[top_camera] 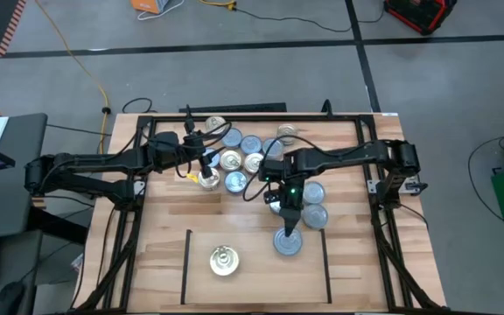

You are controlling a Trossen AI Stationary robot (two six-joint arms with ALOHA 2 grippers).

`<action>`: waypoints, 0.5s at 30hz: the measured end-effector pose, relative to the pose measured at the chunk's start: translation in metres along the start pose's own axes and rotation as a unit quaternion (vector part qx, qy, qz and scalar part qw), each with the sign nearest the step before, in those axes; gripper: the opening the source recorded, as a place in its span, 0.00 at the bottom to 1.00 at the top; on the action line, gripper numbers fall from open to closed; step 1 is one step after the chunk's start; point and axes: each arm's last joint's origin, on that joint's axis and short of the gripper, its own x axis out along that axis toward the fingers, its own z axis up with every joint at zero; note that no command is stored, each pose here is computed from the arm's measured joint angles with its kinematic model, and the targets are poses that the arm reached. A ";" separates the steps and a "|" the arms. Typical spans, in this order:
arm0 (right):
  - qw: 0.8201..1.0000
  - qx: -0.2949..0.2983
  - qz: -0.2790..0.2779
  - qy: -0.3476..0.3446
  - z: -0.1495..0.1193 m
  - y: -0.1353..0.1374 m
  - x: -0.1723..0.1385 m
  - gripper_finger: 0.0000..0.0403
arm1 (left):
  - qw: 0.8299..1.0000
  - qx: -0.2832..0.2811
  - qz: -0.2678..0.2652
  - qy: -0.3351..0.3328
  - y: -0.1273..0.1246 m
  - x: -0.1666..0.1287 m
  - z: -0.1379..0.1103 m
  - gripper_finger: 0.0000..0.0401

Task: Stack canned seafood by type on shelf
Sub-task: Put the yellow and blue tuna can on the shelf

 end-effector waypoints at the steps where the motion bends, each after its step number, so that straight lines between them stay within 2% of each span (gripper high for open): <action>1: 1.000 0.004 -0.003 -0.003 0.001 0.000 0.000 0.46 | 1.000 0.000 0.000 0.000 0.000 0.000 0.000 0.42; 9: 1.000 0.030 -0.005 -0.006 0.001 0.002 0.002 0.61 | 1.000 0.008 -0.001 0.002 0.000 0.000 0.000 0.42; 15: 0.999 0.050 -0.006 0.003 -0.001 0.004 0.006 0.63 | 1.000 0.009 0.000 0.003 0.000 0.000 -0.001 0.42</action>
